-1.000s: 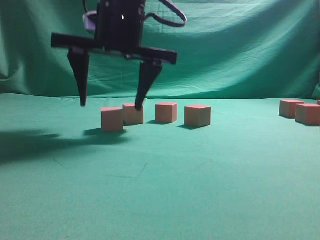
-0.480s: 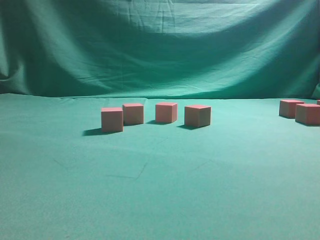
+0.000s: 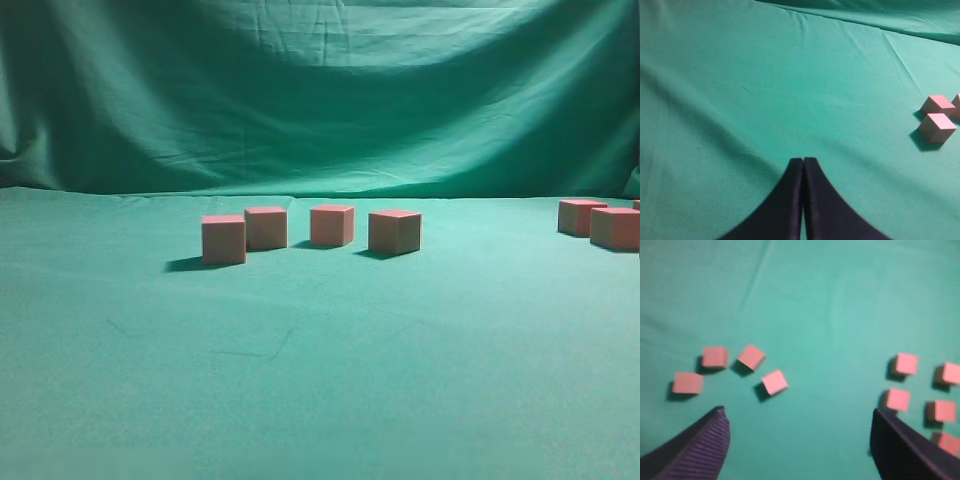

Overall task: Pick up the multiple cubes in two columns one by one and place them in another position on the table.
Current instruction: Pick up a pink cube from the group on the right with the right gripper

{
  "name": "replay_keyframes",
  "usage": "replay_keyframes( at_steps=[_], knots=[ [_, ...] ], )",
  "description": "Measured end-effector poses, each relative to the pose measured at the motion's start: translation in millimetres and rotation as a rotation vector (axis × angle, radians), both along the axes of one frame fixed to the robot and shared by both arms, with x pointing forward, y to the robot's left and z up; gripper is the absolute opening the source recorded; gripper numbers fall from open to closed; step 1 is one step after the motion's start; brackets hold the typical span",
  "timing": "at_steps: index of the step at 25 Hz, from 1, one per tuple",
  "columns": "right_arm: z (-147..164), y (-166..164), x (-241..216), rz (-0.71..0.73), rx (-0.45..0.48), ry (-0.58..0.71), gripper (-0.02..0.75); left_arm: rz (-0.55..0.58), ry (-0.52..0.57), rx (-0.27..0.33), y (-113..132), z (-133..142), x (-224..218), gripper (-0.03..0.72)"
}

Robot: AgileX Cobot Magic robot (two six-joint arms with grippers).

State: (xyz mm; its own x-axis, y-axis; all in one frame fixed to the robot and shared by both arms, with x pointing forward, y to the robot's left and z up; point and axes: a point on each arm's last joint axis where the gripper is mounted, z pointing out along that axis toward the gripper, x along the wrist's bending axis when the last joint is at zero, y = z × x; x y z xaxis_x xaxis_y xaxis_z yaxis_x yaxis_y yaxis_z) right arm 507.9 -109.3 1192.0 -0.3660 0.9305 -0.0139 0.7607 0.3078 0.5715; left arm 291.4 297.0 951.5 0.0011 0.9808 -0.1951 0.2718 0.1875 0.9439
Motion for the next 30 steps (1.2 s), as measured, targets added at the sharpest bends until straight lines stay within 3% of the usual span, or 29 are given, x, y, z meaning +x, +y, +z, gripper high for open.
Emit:
replay_keyframes(
  at_steps=[8, 12, 18, 30],
  knots=[
    [-83, -99, -5, -0.283, -0.145, 0.254, 0.531, 0.000, 0.000, 0.000, 0, 0, 0, 0.000],
    [-132, -126, -4, -0.361, -0.136, 0.305, 0.531, 0.000, 0.000, 0.000, 0, 0, 0, 0.000],
    [-187, -133, 3, -0.392, -0.071, 0.326, 0.531, 0.000, 0.000, 0.000, 0, 0, 0, 0.000],
    [-237, -121, 39, -0.371, -0.015, 0.271, 0.531, 0.000, 0.000, 0.000, 0, 0, 0, 0.000]
  ],
)
